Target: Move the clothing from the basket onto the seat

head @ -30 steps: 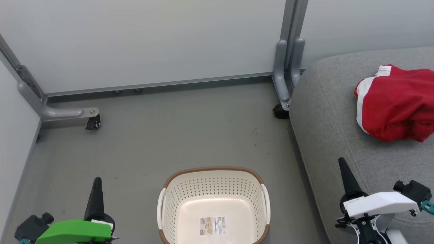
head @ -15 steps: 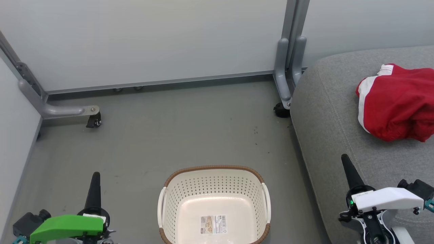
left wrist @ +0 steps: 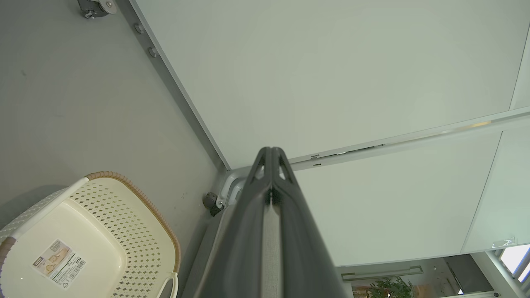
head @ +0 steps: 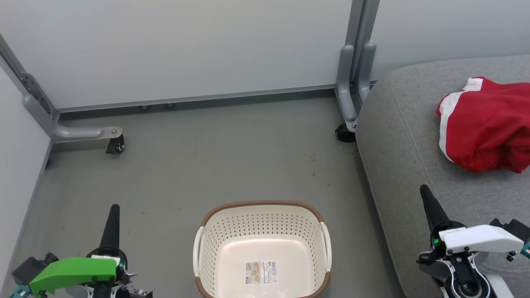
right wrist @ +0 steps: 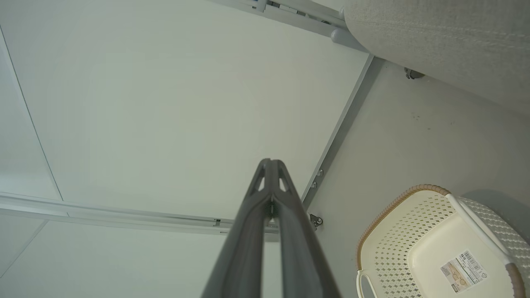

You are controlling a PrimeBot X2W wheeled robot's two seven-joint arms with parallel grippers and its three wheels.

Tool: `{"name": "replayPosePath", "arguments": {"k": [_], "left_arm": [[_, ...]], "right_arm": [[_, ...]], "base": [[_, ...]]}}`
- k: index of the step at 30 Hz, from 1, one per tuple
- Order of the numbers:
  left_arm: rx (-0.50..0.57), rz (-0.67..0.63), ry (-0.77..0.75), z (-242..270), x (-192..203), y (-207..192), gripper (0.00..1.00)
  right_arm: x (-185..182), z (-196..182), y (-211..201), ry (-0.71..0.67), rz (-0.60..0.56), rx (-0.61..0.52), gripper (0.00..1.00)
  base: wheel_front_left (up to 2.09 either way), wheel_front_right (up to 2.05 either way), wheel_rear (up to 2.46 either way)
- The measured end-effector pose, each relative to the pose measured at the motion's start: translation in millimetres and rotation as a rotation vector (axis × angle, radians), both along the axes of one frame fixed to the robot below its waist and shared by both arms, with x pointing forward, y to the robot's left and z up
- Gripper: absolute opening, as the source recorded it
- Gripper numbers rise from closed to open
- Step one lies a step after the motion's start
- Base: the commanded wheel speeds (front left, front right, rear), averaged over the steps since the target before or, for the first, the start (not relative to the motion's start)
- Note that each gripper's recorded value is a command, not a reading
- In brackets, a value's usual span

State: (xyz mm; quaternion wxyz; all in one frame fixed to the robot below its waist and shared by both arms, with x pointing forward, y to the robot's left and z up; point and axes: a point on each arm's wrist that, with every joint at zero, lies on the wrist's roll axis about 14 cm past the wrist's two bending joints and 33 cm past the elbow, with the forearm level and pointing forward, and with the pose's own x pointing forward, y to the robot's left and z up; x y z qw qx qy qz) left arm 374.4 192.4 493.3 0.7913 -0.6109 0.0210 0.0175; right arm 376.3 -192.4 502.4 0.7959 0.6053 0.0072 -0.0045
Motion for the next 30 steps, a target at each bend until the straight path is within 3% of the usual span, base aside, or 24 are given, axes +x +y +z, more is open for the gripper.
{"name": "replayPosePath", "arguments": {"k": [30], "left_arm": [[-0.221,0.004,-0.035,9,11,6,0.00]], "right_arm": [[10,2,-7,-0.005,-0.006,0.236,0.00]], "base": [[0.00,0.00,0.00]]}}
